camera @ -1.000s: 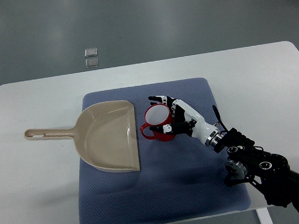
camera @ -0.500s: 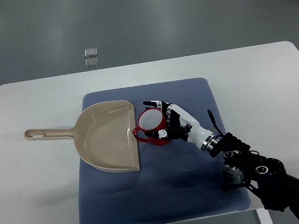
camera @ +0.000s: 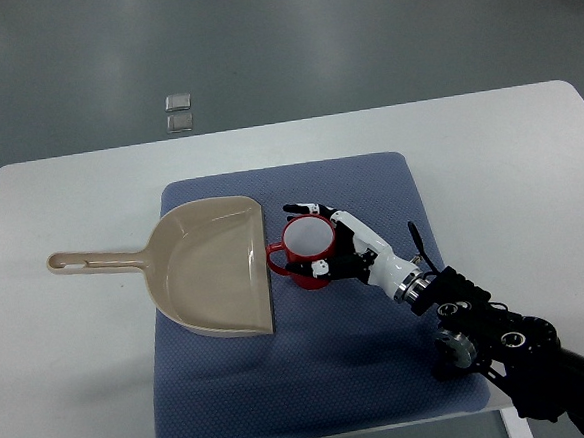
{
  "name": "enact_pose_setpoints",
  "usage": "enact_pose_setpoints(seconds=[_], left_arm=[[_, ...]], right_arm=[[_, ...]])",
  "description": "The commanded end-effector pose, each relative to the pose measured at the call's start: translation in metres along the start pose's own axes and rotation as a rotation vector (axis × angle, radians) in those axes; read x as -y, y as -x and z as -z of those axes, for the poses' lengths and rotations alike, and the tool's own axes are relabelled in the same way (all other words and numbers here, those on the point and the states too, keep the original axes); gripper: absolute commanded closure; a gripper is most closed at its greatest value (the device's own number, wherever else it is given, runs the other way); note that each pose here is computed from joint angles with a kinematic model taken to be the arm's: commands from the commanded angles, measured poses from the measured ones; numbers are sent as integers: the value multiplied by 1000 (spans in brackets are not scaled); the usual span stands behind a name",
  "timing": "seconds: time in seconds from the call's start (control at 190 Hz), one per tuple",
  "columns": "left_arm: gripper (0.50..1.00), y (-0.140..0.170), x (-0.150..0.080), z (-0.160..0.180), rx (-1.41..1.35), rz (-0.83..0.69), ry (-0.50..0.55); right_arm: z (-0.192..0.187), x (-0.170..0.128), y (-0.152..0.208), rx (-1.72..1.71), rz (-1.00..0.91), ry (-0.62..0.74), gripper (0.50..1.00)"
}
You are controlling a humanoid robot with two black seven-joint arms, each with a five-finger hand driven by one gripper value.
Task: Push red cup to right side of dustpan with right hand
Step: 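Keep pushing the red mug until it touches the dustpan's edge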
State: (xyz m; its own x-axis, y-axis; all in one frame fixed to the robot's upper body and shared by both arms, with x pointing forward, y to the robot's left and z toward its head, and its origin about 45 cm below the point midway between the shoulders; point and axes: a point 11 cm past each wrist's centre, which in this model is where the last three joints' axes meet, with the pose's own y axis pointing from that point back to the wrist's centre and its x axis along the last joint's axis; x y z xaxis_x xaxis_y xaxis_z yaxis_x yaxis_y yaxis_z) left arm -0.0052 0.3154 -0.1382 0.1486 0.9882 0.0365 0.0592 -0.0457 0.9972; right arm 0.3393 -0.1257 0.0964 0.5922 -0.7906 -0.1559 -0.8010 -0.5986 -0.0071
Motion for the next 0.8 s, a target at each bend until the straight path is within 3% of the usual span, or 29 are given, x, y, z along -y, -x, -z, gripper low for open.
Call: enact_pose_setpoints(seconds=[0.0, 0.442, 0.795], left_arm=[[500, 0, 0, 0, -1, 1, 0], [500, 0, 0, 0, -1, -1, 0], [500, 0, 0, -1, 1, -1, 1]], right_arm=[[5, 3, 4, 1, 7, -15, 568], [0, 2, 18, -2, 55, -1, 566], [18, 13, 14, 41, 39, -54, 564]])
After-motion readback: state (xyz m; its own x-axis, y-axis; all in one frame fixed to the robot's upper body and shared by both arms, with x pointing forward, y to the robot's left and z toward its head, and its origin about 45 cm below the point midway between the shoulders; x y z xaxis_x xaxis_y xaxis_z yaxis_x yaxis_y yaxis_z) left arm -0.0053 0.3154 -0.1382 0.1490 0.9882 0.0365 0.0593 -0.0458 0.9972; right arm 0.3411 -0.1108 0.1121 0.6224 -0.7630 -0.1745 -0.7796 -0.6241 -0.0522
